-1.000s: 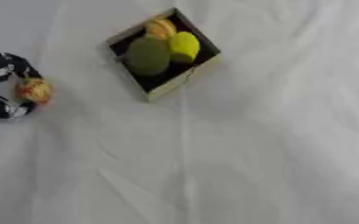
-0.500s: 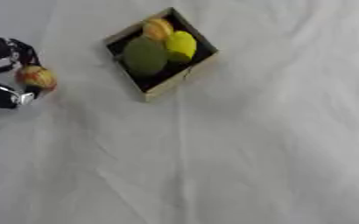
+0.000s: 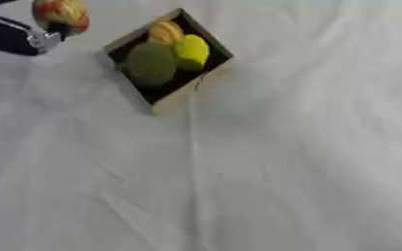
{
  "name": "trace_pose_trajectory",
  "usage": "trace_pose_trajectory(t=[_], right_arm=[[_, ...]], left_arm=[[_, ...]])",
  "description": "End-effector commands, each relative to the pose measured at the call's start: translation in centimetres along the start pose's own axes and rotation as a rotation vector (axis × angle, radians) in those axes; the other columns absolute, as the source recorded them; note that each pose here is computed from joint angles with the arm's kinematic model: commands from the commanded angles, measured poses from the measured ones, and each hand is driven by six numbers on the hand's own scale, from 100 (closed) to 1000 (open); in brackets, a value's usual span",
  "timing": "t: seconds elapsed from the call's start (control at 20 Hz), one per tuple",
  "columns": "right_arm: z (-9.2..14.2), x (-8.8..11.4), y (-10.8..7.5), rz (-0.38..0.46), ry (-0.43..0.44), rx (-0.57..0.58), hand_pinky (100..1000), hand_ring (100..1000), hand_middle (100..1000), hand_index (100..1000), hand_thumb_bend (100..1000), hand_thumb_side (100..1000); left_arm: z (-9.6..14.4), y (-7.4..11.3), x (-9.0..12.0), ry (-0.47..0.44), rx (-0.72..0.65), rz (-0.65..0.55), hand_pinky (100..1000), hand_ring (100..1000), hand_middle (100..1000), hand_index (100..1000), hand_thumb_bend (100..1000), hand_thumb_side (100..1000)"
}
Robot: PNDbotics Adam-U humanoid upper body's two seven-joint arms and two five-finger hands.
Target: Pick up objects on the table and place them in the box.
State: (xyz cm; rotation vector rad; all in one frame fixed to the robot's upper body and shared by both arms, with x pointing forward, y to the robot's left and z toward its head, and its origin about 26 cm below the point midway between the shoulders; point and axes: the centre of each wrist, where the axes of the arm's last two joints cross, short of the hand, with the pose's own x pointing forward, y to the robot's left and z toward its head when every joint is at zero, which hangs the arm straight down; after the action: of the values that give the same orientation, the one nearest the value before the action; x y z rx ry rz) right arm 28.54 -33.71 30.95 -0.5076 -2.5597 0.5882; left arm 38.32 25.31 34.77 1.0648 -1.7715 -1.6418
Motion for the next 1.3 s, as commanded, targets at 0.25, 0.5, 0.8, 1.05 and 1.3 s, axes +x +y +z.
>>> trace_pose_trajectory(t=[0.25,0.5,0.8,1.05,1.3], right_arm=[[-1.0,0.9,-0.2,-0.001,-0.038,0.014,989,924,665,796,100,444],[-1.0,0.9,-0.2,-0.012,-0.037,0.01,990,925,664,796,100,447],[-1.1,0.9,-0.1,-0.026,-0.04,0.011,990,925,664,796,100,448],[-1.1,0.9,-0.1,-0.032,-0.04,0.011,991,925,663,796,100,448],[-0.9,0.8,-0.1,-0.031,-0.026,0.007,991,925,662,795,100,447]], left_arm=[[-3.4,-0.6,0.4,-0.041,0.02,0.073,690,644,603,643,100,246],[-4.8,-3.2,-0.6,0.005,-0.031,0.093,692,652,610,663,100,244],[-5.7,-5.9,-1.7,0.068,-0.061,0.097,702,667,623,687,100,238],[-6.0,-7.2,-2.1,0.074,-0.088,0.086,773,762,742,875,100,207],[-5.8,-6.1,-1.4,-0.023,-0.089,0.084,836,828,830,1000,108,202]])
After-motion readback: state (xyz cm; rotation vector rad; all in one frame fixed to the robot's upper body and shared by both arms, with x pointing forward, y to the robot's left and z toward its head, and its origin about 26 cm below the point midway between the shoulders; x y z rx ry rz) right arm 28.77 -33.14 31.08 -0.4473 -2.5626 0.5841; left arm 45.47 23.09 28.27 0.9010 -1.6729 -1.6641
